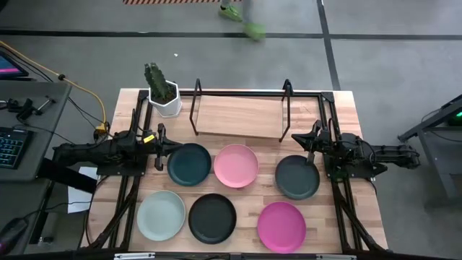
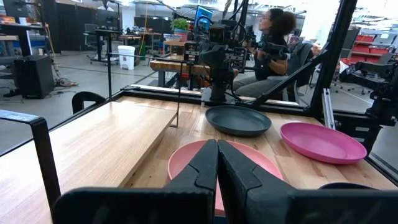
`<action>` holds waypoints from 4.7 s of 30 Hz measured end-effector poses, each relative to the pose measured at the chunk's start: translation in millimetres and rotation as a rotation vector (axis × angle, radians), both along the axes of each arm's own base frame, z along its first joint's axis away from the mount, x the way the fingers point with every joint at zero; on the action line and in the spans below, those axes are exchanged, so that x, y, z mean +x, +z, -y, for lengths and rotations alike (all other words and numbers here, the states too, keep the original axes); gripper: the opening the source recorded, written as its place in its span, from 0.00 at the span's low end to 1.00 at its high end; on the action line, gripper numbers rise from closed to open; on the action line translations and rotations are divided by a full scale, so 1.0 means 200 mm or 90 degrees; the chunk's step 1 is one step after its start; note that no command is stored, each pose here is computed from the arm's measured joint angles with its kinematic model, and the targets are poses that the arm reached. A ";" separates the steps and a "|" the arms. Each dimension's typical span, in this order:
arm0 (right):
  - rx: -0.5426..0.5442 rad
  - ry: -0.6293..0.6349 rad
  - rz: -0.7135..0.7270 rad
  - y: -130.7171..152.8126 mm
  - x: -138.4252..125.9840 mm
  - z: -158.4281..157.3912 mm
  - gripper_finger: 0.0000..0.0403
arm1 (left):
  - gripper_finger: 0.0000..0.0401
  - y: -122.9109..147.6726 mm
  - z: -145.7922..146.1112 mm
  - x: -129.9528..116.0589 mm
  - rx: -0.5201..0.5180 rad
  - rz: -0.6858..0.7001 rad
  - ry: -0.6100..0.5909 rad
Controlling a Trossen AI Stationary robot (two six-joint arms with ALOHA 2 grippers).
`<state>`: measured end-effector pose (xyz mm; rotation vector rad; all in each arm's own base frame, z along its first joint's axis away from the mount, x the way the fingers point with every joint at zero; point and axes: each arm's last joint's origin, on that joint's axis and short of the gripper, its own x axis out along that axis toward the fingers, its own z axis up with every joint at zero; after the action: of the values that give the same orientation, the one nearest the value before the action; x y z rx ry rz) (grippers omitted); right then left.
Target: Place and stack plates onto a shelf
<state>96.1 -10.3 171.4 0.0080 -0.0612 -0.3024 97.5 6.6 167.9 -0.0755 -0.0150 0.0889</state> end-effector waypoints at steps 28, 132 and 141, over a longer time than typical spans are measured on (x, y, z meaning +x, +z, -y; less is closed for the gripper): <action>0.000 0.000 0.000 0.00 0.00 0.00 0.00 | 0.00 0.00 0.00 0.00 0.000 0.000 0.000; 0.000 0.000 0.000 0.00 0.00 0.00 0.00 | 0.00 0.00 0.00 0.00 0.000 0.000 0.000; 0.037 0.003 0.035 0.02 0.00 0.00 0.00 | 0.00 0.00 0.00 0.00 0.000 0.000 0.000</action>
<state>95.9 -10.3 174.9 0.0741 -0.1063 -0.2992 97.5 6.6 167.9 -0.0755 -0.0151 0.0889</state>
